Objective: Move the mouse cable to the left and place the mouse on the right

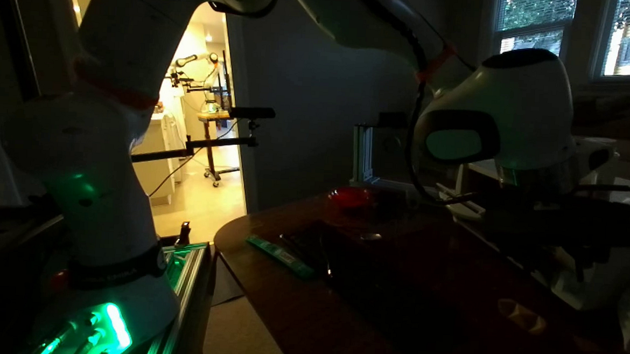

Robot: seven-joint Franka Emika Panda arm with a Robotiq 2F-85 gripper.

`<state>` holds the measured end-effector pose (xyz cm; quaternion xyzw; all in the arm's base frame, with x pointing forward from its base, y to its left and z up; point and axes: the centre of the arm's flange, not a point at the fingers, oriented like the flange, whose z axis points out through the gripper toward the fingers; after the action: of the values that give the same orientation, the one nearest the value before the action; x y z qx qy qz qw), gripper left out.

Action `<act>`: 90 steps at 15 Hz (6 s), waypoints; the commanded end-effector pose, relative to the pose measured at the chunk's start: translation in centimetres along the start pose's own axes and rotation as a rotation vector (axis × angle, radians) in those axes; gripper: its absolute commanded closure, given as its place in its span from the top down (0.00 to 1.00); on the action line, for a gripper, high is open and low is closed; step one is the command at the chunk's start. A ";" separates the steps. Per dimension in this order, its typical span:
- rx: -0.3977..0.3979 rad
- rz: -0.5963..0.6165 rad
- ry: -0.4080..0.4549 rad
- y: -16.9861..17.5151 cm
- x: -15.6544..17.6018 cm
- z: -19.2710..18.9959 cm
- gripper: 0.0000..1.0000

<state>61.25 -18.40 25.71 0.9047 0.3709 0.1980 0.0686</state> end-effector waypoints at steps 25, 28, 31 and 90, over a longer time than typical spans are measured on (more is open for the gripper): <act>0.023 -0.126 0.197 -2.6 3.7 -5.8 0.01; 0.020 -0.136 0.226 -3.3 4.0 -7.2 0.01; 0.012 -0.143 0.254 -4.1 4.1 -8.7 0.01; -0.576 0.737 0.395 9.9 -7.4 8.9 0.01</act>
<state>67.37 -31.59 21.01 0.8628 -0.0567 0.4756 0.1617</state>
